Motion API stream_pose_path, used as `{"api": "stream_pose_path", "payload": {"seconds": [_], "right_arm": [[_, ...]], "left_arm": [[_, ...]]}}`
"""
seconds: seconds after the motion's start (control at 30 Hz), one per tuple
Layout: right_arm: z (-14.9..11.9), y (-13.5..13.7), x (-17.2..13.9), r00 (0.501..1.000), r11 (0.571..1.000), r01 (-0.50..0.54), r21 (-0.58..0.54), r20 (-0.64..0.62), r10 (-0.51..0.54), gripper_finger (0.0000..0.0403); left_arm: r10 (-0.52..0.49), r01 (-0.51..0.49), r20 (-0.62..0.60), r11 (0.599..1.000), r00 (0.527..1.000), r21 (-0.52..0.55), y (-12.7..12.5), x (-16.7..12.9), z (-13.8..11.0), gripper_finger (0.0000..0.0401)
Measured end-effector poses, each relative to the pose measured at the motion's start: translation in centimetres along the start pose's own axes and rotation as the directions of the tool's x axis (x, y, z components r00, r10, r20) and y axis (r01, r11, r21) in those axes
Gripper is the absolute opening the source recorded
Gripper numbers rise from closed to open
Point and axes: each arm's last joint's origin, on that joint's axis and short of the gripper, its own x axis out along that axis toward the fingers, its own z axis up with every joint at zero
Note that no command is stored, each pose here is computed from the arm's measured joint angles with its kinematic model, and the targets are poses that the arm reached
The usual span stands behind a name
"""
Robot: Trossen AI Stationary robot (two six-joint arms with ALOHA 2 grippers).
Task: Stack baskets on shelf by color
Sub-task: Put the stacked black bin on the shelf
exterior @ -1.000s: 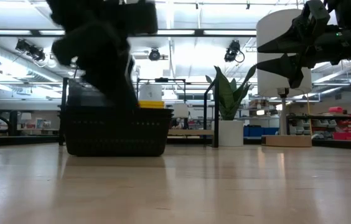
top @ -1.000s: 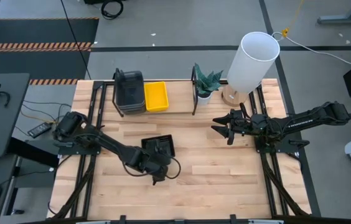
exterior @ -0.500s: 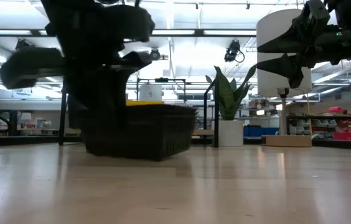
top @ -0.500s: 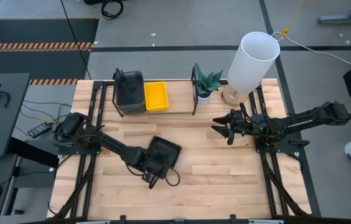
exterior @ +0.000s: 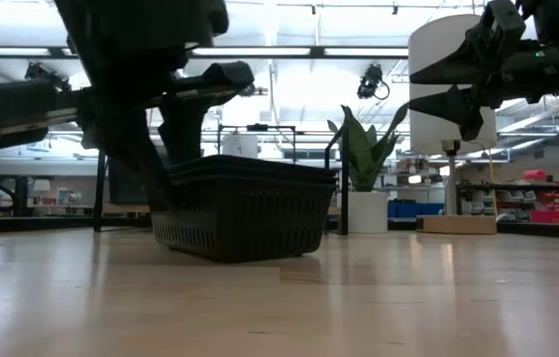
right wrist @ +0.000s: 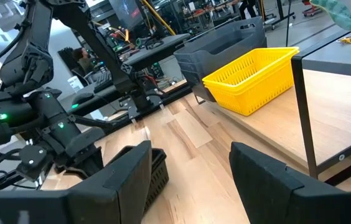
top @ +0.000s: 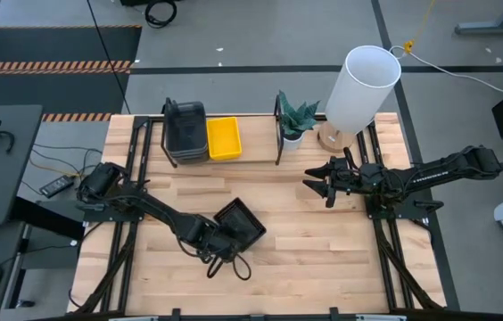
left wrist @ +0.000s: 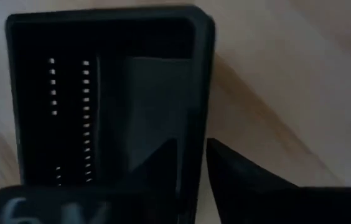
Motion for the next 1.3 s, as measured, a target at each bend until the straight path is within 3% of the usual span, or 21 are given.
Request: {"api": "stream_pose_path", "payload": {"seconds": [0.2, 0.33, 0.43, 0.5, 0.6, 0.67, 0.73, 0.87, 0.97, 1.1, 1.3], "right_arm": [[0.0, 0.0, 0.0, 1.0, 1.0, 0.0, 0.0, 0.0, 0.0, 0.0221], [0.0, 0.0, 0.0, 1.0, 1.0, 0.0, 0.0, 0.0, 0.0, 0.0221], [0.0, 0.0, 0.0, 1.0, 1.0, 0.0, 0.0, 0.0, 0.0, 0.0221], [0.0, 0.0, 0.0, 1.0, 1.0, 0.0, 0.0, 0.0, 0.0, 0.0221], [0.0, 0.0, 0.0, 1.0, 1.0, 0.0, 0.0, 0.0, 0.0, 0.0221], [0.0, 0.0, 0.0, 1.0, 1.0, 0.0, 0.0, 0.0, 0.0, 0.0221], [0.0, 0.0, 0.0, 1.0, 1.0, 0.001, -0.001, -0.002, -0.001, 0.0221], [0.0, 0.0, 0.0, 1.0, 1.0, 0.002, -0.002, -0.005, -0.002, 0.0221], [0.0, 0.0, 0.0, 1.0, 1.0, 0.002, -0.001, -0.004, -0.002, 0.0221], [0.0, 0.0, 0.0, 1.0, 1.0, 0.002, -0.002, -0.005, -0.002, 0.0221], [0.0, 0.0, 0.0, 1.0, 1.0, 0.002, -0.002, -0.005, -0.002, 0.0221]], "left_arm": [[0.007, 0.008, 0.08, 0.98, 0.997, -0.197, 0.7, -1.4, 0.3, 0.0119], [0.052, 0.024, 0.167, 0.906, 0.985, -0.423, 1.6, -3.3, 0.6, 0.0137], [0.105, 0.057, 0.225, 0.788, 0.969, -0.613, 2.4, -4.2, 0.8, 0.0145], [0.168, 0.079, 0.249, 0.658, 0.954, -0.749, 3.2, -4.3, 1.1, 0.0147], [0.252, 0.151, 0.277, 0.424, 0.927, -0.893, 4.4, -4.0, 1.4, 0.0148], [0.248, 0.203, 0.302, 0.358, 0.92, -0.911, 4.7, -3.5, 1.5, 0.015], [0.243, 0.258, 0.345, 0.328, 0.907, -0.909, 4.8, -3.2, 2.1, 0.0155], [0.199, 0.278, 0.352, 0.323, 0.915, -0.905, 5.2, -3.2, 3.9, 0.0171], [0.163, 0.214, 0.281, 0.338, 0.946, -0.916, 5.4, -3.1, 5.3, 0.0178], [0.123, 0.088, 0.128, 0.29, 0.984, -0.953, 5.6, -2.2, 6.6, 0.0177], [0.079, -0.004, 0.02, 0.293, 0.997, -0.956, 5.6, -0.4, 7.5, 0.0187]]}}
